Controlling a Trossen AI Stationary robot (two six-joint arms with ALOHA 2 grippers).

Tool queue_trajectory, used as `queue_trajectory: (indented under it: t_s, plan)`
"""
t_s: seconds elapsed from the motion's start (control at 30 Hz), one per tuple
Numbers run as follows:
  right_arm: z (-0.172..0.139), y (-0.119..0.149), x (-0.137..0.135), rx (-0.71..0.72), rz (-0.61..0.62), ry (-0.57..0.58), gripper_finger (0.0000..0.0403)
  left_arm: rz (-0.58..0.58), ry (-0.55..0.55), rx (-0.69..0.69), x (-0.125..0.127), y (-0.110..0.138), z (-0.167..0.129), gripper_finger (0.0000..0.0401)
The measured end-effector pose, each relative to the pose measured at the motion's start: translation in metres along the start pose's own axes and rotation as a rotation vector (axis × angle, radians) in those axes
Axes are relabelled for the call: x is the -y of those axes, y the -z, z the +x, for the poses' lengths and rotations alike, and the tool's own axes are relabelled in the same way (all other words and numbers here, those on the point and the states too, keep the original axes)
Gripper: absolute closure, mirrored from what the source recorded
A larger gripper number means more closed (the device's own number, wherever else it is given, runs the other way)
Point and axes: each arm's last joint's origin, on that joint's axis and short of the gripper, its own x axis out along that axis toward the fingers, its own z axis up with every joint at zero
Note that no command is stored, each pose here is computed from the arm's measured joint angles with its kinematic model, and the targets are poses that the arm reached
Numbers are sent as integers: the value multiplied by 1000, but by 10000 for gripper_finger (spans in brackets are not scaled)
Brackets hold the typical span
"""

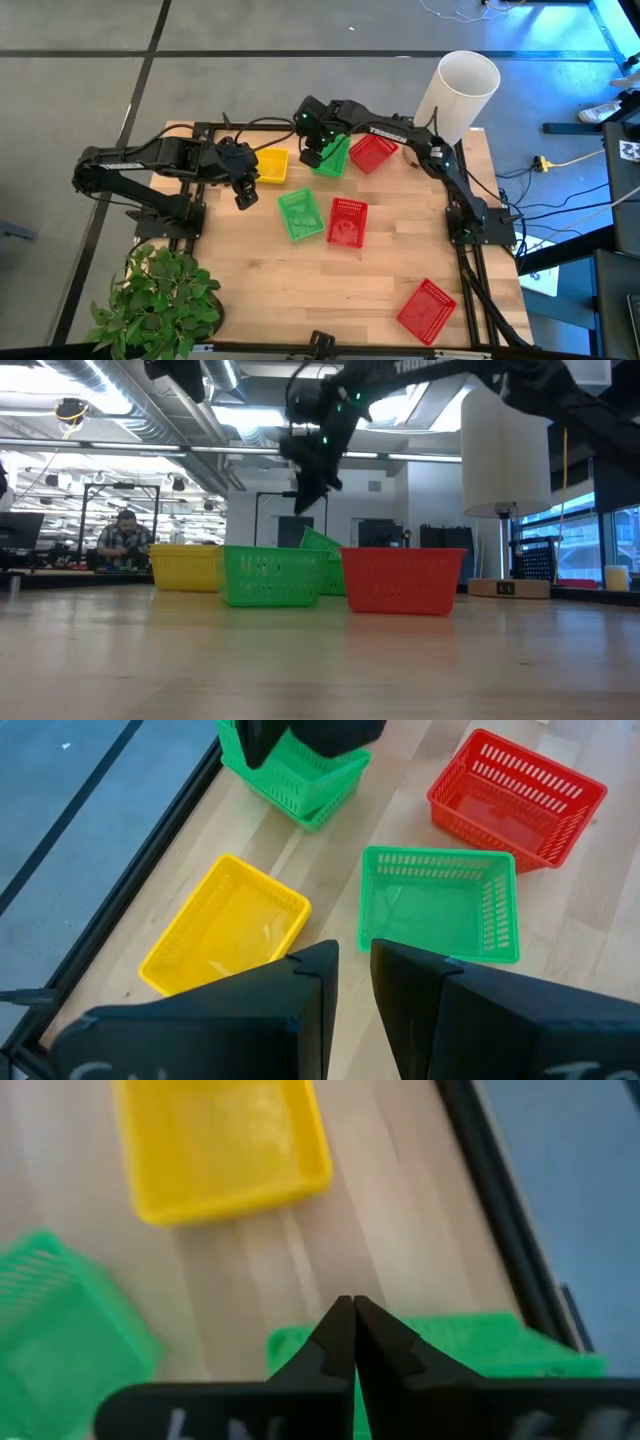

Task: Stack baskets by color
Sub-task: Stack the right green bin on top of the top green bin, then stack the bottom green bin on top of the top green bins

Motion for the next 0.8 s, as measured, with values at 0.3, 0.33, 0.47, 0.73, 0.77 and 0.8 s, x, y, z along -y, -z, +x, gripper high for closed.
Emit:
queue_trajectory:
  t_s: [0.3, 0.33, 0.47, 0.73, 0.77, 0.8]
  plan:
    - [37, 14, 14, -118, 13, -1, 401, 0, 0, 0, 0, 0, 0, 346]
    - [39, 14, 14, -118, 6, -2, 401, 0, 0, 0, 0, 0, 0, 346]
    - [42, 14, 14, -122, -6, -4, 402, 0, 0, -1, 0, 0, 0, 346]
    - [-14, -1, -6, -68, -79, -17, 402, 1, 0, -7, 0, 1, 0, 346]
    - [-22, 0, -13, -62, -101, -36, 403, 3, 5, -9, 0, 1, 0, 346]
    - [-28, 1, -21, -70, -133, -67, 403, 4, 12, -11, 1, 1, 0, 346]
